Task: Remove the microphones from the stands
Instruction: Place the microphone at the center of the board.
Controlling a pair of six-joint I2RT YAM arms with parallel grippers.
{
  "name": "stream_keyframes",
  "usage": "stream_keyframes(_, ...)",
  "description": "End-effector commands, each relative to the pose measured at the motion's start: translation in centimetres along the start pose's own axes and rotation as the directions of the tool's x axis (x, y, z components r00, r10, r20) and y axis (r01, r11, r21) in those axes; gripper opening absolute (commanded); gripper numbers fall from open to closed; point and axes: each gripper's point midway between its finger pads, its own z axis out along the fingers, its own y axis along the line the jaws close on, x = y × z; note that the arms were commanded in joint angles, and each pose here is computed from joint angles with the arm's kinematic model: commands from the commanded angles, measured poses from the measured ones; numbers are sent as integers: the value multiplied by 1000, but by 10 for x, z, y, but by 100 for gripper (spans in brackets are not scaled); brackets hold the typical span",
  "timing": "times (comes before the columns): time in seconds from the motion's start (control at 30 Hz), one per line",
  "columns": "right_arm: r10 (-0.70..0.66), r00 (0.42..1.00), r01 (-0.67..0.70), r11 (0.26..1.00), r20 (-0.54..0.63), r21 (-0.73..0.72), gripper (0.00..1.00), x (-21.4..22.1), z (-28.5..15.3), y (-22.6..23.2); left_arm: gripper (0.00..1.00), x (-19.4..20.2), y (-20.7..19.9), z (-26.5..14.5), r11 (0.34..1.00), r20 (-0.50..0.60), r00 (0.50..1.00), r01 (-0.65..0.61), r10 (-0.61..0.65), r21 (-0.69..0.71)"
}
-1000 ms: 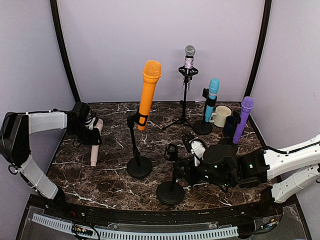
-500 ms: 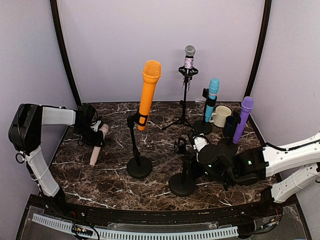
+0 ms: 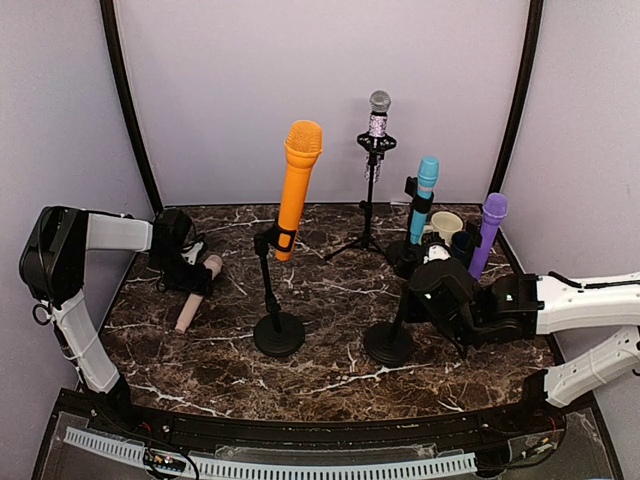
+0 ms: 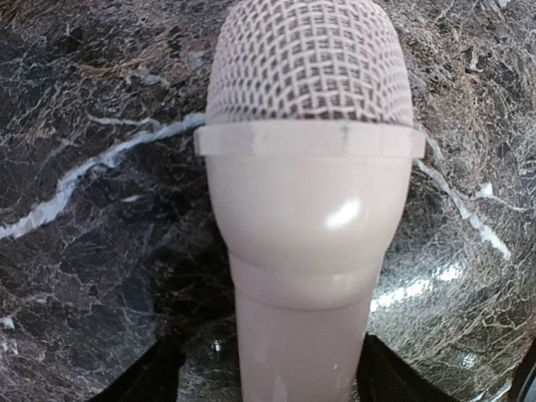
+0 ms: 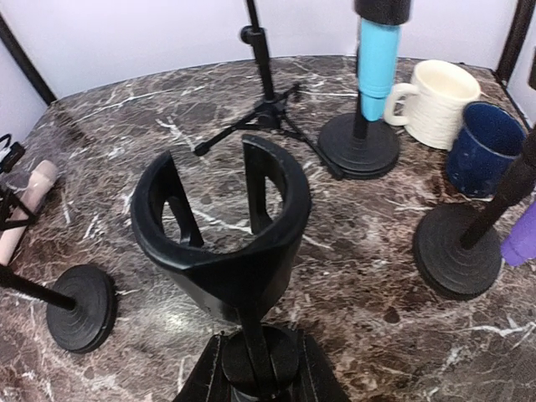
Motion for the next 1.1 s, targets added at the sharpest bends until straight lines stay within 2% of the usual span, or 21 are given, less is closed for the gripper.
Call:
stream_keyframes(0.0,-120,981,156,953,-150,261,0,43,6,-79,81,-7,2,-11,1000,39,999,-3,4,-7)
stream_keyframes(0.1,-103,981,154,928,-164,340,0,48,7,-102,95,-13,6,-21,999,87,996,-3,6,-35)
stream_keyframes(0.17,-83,982,141,918,-167,371,0,50,7,-113,98,-19,8,-33,999,134,991,1,6,-54)
stream_keyframes(0.27,-53,985,116,905,-163,410,0,50,7,-128,99,-28,10,-54,998,214,977,9,5,-68)
stream_keyframes(0.4,-11,989,78,887,-148,456,0,46,7,-142,99,-42,5,-88,998,358,933,-5,26,-60)
stream_keyframes(0.43,-4,990,71,880,-142,470,0,45,7,-146,99,-50,2,-104,998,421,906,-11,34,-56)
stream_keyframes(0.47,2,991,65,872,-135,485,0,44,7,-149,99,-49,1,-107,999,435,899,-19,39,-50)
stream_keyframes(0.6,17,994,46,840,-112,541,0,40,4,-159,99,-59,-15,-146,997,572,818,-76,62,0)
stream_keyframes(0.77,30,991,36,878,-130,478,0,43,14,-145,99,-57,-53,-193,967,705,702,-235,100,97)
stream_keyframes(0.87,54,988,10,912,-144,411,13,48,20,-132,99,-47,-89,-218,910,769,625,-385,135,153)
stream_keyframes(0.97,69,987,-14,937,-144,348,23,46,22,-121,99,-28,-126,-234,821,809,563,-534,169,201)
stream_keyframes(1.0,73,987,-20,942,-146,335,27,45,21,-119,99,-23,-139,-245,790,834,523,-580,174,199)
stream_keyframes(1.07,73,987,-26,953,-146,303,36,41,20,-114,99,-12,-156,-257,729,857,489,-645,165,228)
